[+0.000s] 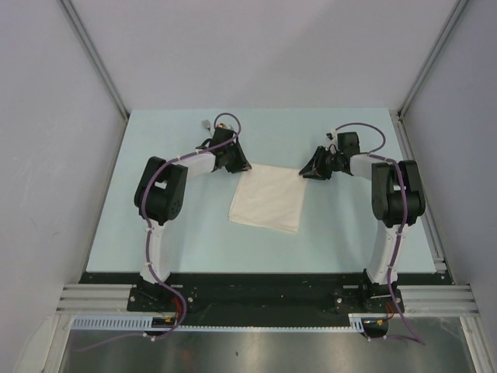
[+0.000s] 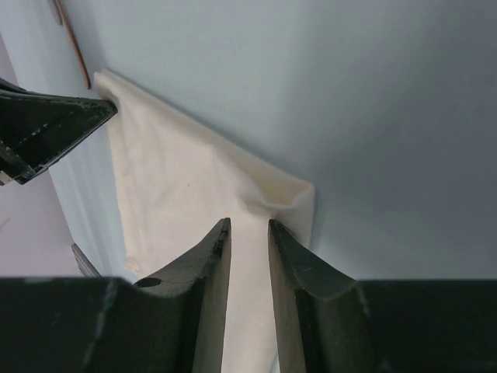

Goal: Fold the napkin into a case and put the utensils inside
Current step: Smooth out the square-folded napkin at the center of the board.

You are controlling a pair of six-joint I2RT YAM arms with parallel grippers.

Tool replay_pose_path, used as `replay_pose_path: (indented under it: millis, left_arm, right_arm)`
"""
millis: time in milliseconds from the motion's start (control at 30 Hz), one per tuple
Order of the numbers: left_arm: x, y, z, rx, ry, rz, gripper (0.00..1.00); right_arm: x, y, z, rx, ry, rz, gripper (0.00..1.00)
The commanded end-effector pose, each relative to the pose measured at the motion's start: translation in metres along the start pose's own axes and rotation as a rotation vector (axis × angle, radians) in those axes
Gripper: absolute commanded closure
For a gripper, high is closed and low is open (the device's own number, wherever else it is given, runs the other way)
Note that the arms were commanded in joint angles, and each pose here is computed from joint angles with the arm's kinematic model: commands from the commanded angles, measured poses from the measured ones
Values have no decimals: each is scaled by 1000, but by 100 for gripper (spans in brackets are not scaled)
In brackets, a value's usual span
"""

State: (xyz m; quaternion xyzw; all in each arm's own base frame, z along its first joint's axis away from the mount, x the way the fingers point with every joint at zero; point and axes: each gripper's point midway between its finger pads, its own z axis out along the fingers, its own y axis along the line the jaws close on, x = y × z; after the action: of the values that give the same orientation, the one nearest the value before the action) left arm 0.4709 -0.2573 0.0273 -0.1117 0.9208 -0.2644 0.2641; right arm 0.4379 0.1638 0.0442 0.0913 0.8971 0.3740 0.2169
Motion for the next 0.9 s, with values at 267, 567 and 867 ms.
replay_pose_path:
  millis: [267,567,867]
  left_arm:
    - [2,22,0,-90,32,-18,76]
    - [-20,-25,-50,-2,-18,35,72]
    - [31,-108,-156,257,-39,164,62]
  right_arm:
    - [-52,-11,-5,45,-77,-36,71]
    - [-9,9,-55,149,-61,10,48]
    - [126,9,-92,152,-13,66,26]
